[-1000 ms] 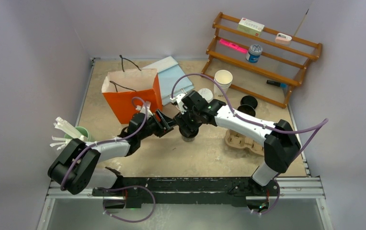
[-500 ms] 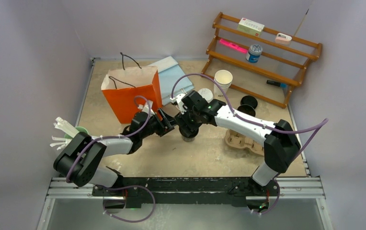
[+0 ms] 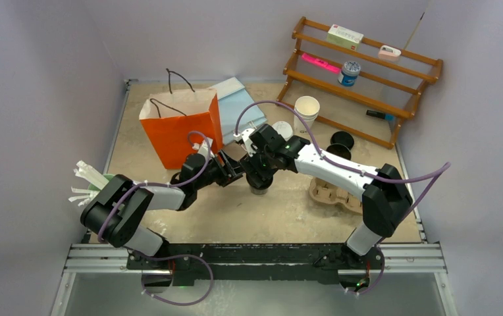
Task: Pack the takeout coffee
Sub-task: Pick up the coffee cup from the center of the board.
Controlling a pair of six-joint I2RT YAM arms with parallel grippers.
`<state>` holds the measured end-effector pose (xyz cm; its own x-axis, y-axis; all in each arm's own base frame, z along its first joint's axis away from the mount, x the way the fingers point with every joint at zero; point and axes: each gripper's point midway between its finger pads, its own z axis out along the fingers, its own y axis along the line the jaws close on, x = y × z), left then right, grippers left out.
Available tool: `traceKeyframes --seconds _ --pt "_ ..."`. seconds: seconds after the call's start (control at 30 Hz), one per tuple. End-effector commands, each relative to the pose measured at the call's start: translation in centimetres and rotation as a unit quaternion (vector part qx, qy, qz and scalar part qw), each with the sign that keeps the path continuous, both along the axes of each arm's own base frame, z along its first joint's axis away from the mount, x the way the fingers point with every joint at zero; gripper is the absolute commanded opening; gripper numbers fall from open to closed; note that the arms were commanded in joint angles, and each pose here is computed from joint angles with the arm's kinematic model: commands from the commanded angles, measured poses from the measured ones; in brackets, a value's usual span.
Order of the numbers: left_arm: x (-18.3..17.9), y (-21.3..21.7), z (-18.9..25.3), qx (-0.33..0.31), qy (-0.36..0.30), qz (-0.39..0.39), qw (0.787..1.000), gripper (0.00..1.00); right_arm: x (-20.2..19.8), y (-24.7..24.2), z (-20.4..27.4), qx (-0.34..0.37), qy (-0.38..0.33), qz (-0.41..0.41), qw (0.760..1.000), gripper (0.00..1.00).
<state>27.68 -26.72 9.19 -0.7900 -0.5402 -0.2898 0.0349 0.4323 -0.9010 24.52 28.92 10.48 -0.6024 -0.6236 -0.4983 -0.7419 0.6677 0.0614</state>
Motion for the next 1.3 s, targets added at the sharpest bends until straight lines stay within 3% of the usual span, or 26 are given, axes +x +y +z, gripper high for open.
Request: traceKeyframes --seconds 0.0,0.3,1.27 --pt "0.0 -0.4 0.2 -0.005 -0.014 -0.015 1.000 0.56 -3.5 -3.7 -5.0 -0.098 0.089 0.016 0.991 0.40" --pt "-0.6 1.0 -2.7 0.055 0.031 -0.001 0.998 0.42 -3.2 -3.9 -5.0 -0.105 0.081 0.012 0.991 0.40" --pt "-4.6 2.3 -9.6 0.125 0.171 -0.035 0.977 0.42 -3.6 -4.7 -6.4 -0.145 0.106 0.001 0.984 0.38"
